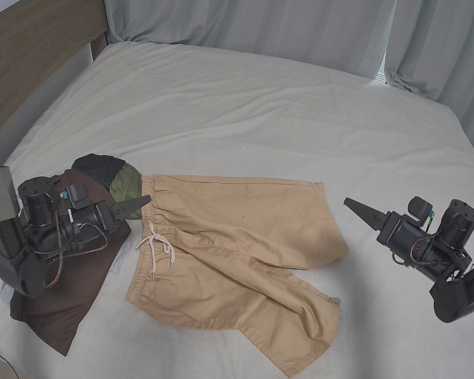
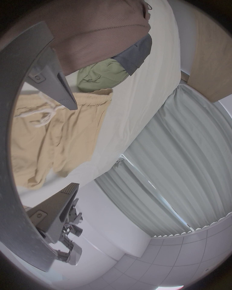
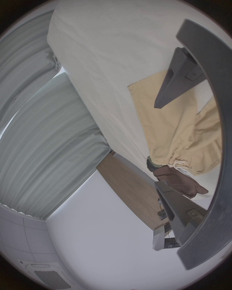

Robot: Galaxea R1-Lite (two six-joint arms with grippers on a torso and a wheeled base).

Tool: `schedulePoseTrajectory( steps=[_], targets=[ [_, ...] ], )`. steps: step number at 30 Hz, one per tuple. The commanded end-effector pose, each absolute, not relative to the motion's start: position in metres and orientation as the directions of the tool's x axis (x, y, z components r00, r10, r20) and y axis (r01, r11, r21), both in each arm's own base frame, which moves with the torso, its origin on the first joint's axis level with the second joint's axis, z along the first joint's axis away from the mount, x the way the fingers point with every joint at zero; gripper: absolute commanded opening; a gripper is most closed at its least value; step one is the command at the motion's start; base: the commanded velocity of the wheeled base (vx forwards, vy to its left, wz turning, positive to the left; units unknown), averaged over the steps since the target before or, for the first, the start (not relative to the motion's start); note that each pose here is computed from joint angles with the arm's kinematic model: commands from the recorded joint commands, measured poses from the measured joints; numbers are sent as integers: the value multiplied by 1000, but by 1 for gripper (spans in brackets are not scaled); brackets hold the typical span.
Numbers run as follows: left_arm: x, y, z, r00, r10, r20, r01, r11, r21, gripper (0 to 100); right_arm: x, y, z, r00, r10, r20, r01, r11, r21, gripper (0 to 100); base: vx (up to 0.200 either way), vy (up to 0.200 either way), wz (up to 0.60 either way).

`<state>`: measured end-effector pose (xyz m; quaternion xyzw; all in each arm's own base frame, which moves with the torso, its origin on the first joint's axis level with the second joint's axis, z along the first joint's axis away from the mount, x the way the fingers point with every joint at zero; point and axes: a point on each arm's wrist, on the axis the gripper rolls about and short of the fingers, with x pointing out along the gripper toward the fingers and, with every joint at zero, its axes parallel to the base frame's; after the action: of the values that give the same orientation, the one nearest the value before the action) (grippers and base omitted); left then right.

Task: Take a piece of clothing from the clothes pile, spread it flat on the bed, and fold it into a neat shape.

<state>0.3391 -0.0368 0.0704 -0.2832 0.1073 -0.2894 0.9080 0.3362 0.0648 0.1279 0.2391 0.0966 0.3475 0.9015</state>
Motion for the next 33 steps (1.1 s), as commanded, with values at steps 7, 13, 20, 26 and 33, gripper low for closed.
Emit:
schedulePoseTrajectory(
  steps=[7, 13, 20, 26, 33],
  targets=[
    [268, -33, 94, 724, -687, -62, 566, 643, -516, 100, 282, 59, 101, 755, 641, -137, -479, 683, 552, 100, 0, 0, 0],
    [271, -34, 78, 701, -704, -109, 639, 689, -343, 100, 290, 53, 81, 766, 615, -186, -427, 704, 568, 100, 0, 0, 0],
    [273, -35, 70, 694, -708, -129, 641, 689, -338, 100, 295, 37, 39, 761, 571, -308, -305, 734, 607, 100, 0, 0, 0],
    [278, -35, 68, 697, -705, -128, 639, 693, -335, 100, 301, 35, 8, 746, 569, -346, -269, 733, 625, 100, 0, 0, 0],
    [277, -35, 67, 697, -705, -132, 637, 693, -338, 100, 296, 36, -13, 727, 567, -387, -238, 737, 633, 100, 0, 0, 0]
  ],
)
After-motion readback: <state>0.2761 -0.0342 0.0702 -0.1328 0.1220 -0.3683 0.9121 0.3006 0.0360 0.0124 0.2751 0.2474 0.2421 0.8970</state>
